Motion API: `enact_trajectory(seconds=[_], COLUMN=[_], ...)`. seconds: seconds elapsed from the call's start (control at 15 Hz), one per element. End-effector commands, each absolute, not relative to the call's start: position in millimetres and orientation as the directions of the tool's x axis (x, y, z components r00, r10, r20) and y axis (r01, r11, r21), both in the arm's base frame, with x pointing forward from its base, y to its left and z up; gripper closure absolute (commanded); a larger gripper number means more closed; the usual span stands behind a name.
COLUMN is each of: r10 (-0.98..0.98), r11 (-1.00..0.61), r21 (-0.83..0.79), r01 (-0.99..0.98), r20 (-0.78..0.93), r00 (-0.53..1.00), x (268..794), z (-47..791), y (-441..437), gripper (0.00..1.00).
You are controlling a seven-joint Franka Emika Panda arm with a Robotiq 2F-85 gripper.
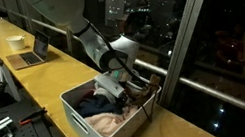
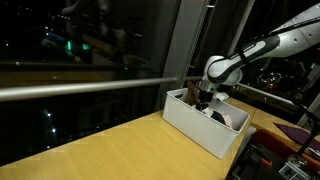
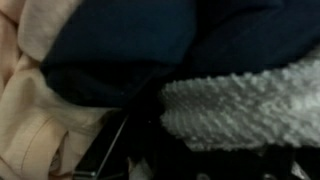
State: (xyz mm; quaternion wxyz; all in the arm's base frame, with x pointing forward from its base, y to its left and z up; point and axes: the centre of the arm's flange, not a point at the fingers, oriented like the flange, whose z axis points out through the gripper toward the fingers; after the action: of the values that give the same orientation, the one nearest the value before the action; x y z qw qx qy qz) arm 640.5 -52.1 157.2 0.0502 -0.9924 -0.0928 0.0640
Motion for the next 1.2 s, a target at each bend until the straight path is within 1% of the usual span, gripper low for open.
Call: enact_trajectory(seconds=[0.0,0.13,0.27,0.53,0.8,1.13], r10=[0.164,0.151,0.140,0.135,0.152,0.187], r11=[-0.983,-0.986,-0.989,-0.991,-0.983,-0.962], r21=[-0.097,-0.082,-0.065,0.004,0.103,0.203], r01=[0.154,0.144,0.135,0.136,0.152,0.180], r20=[-0.108,-0.093,-0.075,-0.041,-0.012,0.013], r00=[0.980,0.984,0.987,0.990,0.988,0.982], x=[628,622,617,619,617,607], z=[202,230,269,352,431,509], y=[-49,-49,-43,-2,70,192], gripper=[0.98,1.00,0.99,1.00,1.00,1.00])
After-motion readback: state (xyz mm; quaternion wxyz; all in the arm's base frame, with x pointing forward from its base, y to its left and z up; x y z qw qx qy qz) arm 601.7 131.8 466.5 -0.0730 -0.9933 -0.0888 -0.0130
